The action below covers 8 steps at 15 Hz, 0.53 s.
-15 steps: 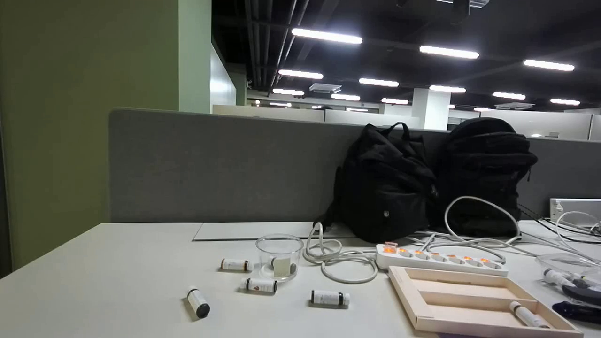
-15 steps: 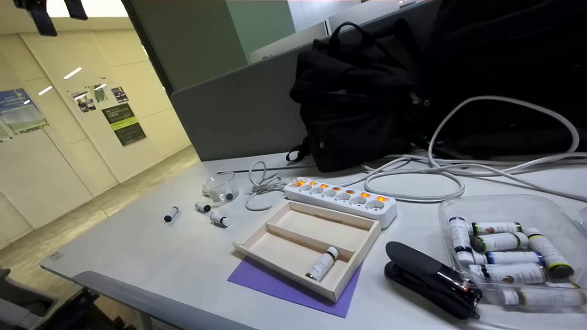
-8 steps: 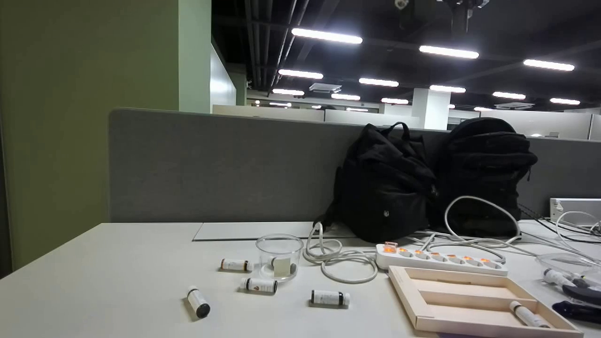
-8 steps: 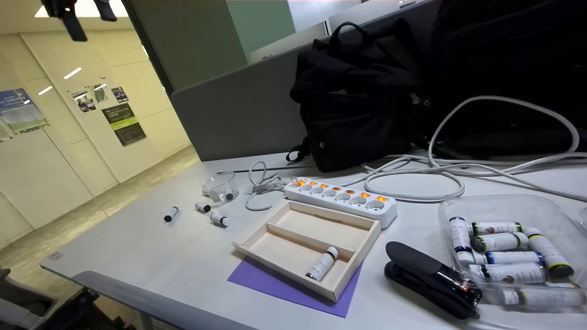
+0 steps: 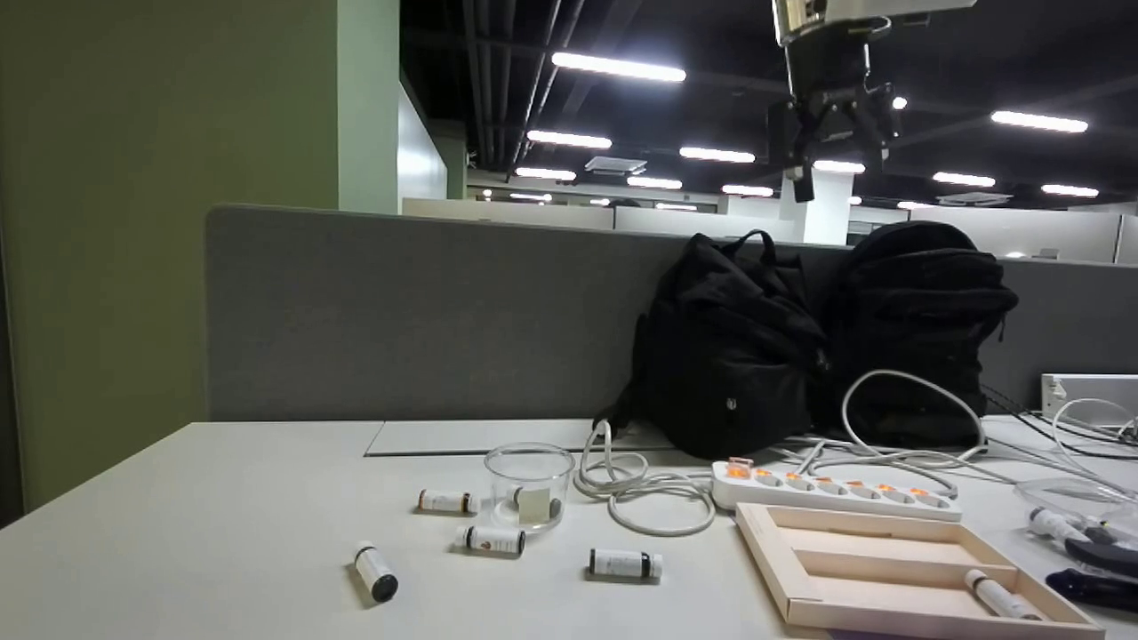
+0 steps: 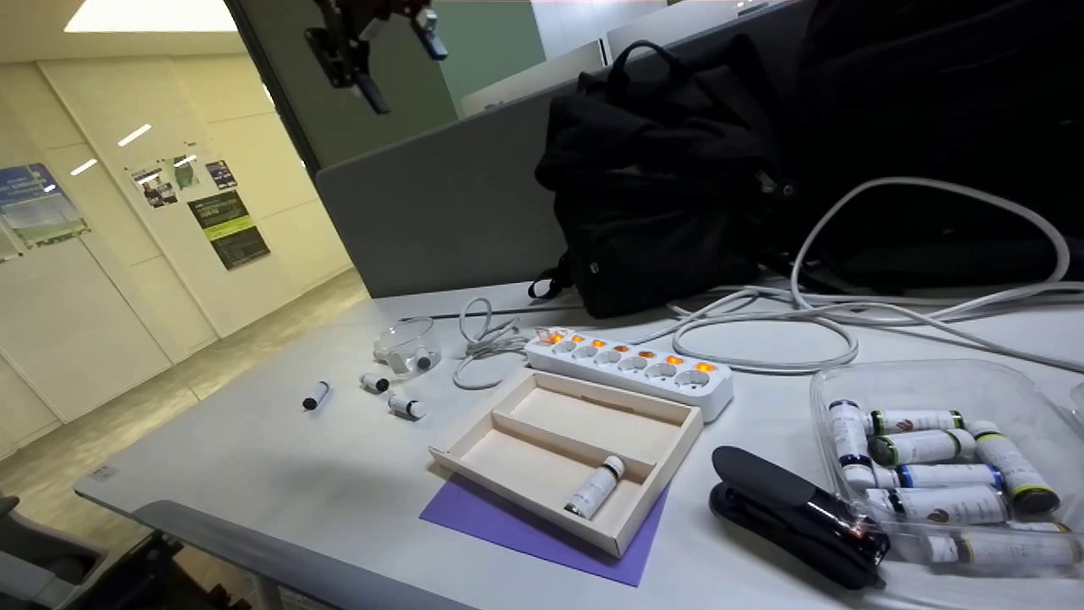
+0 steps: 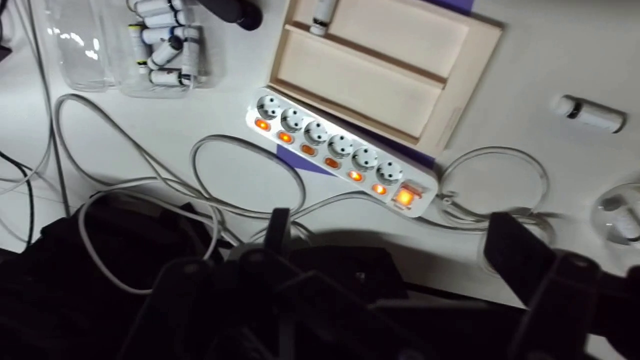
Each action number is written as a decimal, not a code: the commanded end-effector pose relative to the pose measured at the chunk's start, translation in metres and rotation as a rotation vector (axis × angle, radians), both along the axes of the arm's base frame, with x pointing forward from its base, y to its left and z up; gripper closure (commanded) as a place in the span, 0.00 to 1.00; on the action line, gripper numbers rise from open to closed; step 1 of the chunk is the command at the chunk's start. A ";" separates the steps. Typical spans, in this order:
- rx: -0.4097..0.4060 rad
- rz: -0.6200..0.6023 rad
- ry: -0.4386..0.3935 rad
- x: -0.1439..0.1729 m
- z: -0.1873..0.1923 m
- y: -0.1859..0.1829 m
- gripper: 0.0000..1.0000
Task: Turn off the third switch from the left
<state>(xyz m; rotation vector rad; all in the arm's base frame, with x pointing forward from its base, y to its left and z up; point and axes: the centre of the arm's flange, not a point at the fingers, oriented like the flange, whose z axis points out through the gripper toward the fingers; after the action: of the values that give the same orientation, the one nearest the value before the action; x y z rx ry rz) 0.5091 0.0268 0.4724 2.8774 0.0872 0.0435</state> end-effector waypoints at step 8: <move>0.058 -0.230 0.066 0.064 -0.024 -0.116 0.00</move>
<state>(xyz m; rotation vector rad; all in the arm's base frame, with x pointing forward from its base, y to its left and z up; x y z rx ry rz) 0.5735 -0.0897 0.4485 2.9259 -0.2370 -0.0938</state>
